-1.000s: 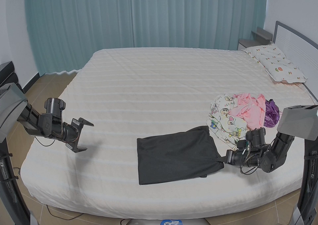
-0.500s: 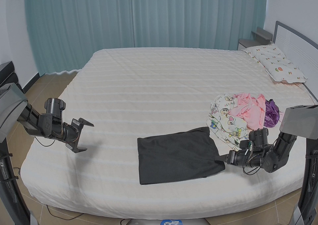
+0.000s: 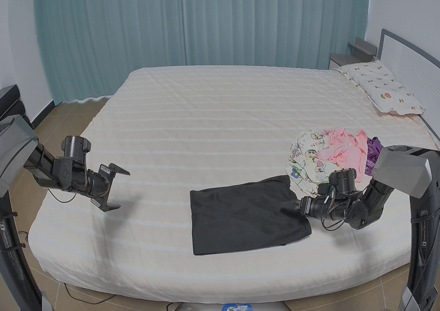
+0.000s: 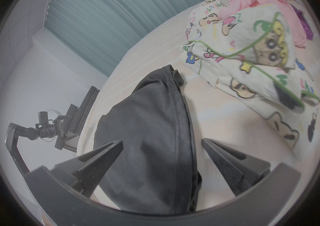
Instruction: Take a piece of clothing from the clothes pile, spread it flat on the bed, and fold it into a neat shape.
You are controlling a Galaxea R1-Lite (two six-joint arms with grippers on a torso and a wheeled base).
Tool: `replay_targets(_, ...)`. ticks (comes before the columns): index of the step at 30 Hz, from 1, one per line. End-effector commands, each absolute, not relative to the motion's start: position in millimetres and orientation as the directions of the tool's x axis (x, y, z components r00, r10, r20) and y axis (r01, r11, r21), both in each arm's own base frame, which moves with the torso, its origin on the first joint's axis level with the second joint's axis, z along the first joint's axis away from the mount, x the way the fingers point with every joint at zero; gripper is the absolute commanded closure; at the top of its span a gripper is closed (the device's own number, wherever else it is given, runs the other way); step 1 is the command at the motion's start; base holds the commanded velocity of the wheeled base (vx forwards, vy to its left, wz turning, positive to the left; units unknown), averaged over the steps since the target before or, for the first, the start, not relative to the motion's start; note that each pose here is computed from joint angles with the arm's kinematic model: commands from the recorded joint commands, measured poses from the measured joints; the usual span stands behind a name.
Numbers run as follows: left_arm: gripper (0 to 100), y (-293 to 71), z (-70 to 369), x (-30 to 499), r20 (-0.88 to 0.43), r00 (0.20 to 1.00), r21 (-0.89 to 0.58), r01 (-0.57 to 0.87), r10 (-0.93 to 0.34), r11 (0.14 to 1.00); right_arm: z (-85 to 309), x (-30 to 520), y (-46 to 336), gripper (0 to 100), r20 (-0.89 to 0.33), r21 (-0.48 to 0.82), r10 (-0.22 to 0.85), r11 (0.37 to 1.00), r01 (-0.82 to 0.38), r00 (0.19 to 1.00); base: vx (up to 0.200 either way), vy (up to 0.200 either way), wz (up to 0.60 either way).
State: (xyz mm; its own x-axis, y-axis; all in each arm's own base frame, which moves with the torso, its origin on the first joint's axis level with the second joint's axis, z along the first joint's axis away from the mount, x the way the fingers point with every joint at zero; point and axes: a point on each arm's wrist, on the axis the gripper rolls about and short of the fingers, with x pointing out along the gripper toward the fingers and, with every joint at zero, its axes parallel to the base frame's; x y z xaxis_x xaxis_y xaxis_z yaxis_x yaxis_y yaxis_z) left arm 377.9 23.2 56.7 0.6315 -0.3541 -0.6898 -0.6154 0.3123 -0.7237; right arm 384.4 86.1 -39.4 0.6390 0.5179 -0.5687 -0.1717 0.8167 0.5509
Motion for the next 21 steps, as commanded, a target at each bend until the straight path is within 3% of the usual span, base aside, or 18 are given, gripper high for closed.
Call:
replay_targets(1, 0, 22.8, 56.3, 377.9, -0.69, 0.631, -0.724, -0.615, -0.355, 0.313, -58.8, 400.9, 95.1, 0, -0.591, 0.553, 0.529, 0.815, -0.172, 0.609, 0.0, 0.0, 0.0)
replay_targets(12, 0, 21.6, 56.3, 377.9, -0.69, 0.63, -0.724, -0.613, -0.357, 0.316, -62.2, 405.3, 109.6, 0, -0.574, 0.572, 0.585, 0.787, -0.231, 0.572, 0.0, 0.0, 0.0)
replay_targets(13, 0, 21.6, 56.3, 377.9, -0.69, 0.63, -0.724, -0.613, -0.357, 0.316, -61.5, 405.6, 109.0, 100, -0.573, 0.573, 0.586, 0.787, -0.231, 0.573, 0.0, 0.0, 0.0)
replay_targets(21, 0, 21.6, 56.3, 377.9, -0.69, 0.63, -0.724, -0.613, -0.357, 0.318, -56.8, 401.0, 106.7, 100, -0.569, 0.583, 0.588, 0.782, -0.222, 0.574, 0.0, 0.0, 0.0)
